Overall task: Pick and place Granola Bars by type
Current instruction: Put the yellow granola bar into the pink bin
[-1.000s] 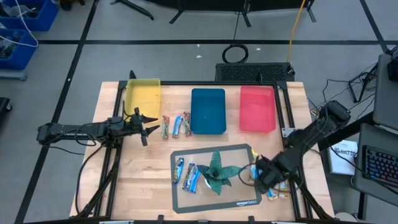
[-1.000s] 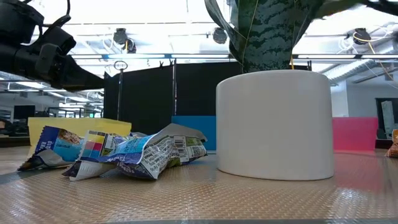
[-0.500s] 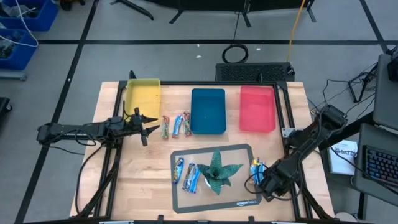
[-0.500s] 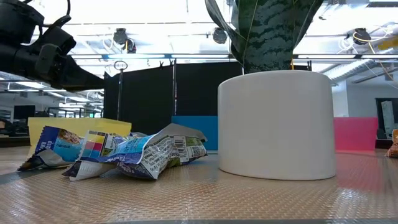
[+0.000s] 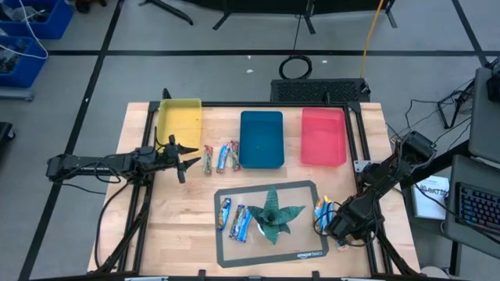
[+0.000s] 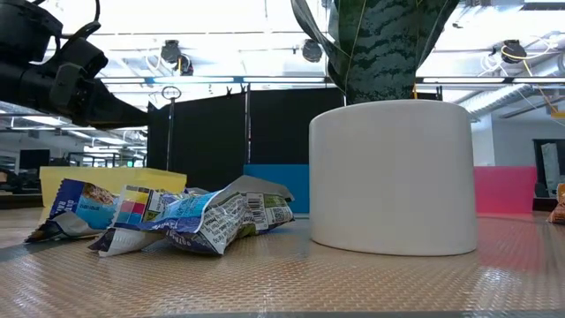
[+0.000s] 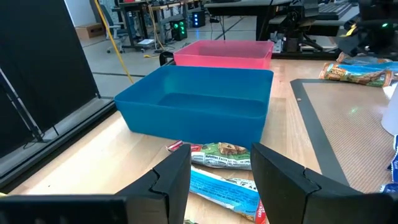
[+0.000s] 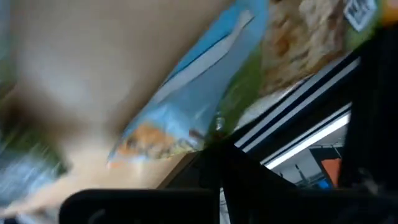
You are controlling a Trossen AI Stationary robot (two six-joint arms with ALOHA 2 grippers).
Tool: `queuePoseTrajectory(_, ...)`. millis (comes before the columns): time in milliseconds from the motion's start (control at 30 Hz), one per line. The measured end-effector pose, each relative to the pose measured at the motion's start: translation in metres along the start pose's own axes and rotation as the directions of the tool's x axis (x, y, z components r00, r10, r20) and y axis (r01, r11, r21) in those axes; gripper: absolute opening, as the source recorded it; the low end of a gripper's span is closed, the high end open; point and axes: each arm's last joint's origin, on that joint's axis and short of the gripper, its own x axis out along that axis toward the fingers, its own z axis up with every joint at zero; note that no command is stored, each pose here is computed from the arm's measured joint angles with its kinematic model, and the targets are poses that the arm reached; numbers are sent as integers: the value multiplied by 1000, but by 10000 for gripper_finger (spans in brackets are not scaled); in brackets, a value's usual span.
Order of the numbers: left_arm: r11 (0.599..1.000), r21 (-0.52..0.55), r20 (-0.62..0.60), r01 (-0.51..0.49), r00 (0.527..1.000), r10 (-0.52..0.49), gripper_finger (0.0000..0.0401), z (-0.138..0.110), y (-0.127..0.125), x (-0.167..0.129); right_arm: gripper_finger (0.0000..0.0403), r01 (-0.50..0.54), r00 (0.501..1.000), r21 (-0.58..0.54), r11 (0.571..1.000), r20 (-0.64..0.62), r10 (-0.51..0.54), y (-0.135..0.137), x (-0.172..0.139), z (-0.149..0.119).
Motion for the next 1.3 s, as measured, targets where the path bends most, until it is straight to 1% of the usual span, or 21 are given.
queuePoseTrajectory(100,1000,0,0,0,1000,0,173,0,0,0,0,-5,1000,6,1000,18,5,-4,6,9)
queuePoseTrajectory(167,1000,0,0,0,1000,0,173,0,0,0,0,-33,999,-9,999,38,33,-4,9,14)
queuePoseTrajectory(233,1000,0,0,0,1000,0,173,0,0,0,0,-62,998,-26,998,30,63,-3,10,19)
queuePoseTrajectory(500,1000,0,3,0,1000,0,173,0,0,0,0,-99,993,-77,992,59,103,-1,3,28)
queuePoseTrajectory(667,1000,0,7,-1,1000,1,173,1,0,0,0,-157,981,-121,980,98,169,1,-6,33)
queuePoseTrajectory(767,1000,4,14,-3,1000,3,173,1,0,0,0,-195,963,-149,969,158,218,0,-13,36)
queuePoseTrajectory(833,1000,2,21,-3,1000,3,173,2,0,0,0,-213,944,-160,964,221,245,-2,-18,39)
queuePoseTrajectory(967,1000,7,20,-24,1000,24,173,2,1,0,0,-244,891,-193,950,343,298,-5,-28,44)
queuePoseTrajectory(1067,999,7,20,-34,999,34,173,2,1,0,0,-274,852,-249,929,386,354,-7,-34,42)
queuePoseTrajectory(1167,999,3,18,-35,999,35,173,2,1,0,0,-312,828,-280,908,389,405,-13,-41,37)
queuePoseTrajectory(1200,999,2,18,-35,999,35,173,2,1,0,0,-318,819,-273,908,403,408,-17,-42,36)
queuePoseTrajectory(1233,999,2,18,-36,999,36,173,2,1,0,0,-311,818,-247,918,422,391,-22,-43,36)
queuePoseTrajectory(1300,999,2,18,-36,999,35,173,2,1,0,0,-279,838,-181,943,433,331,-33,-42,35)
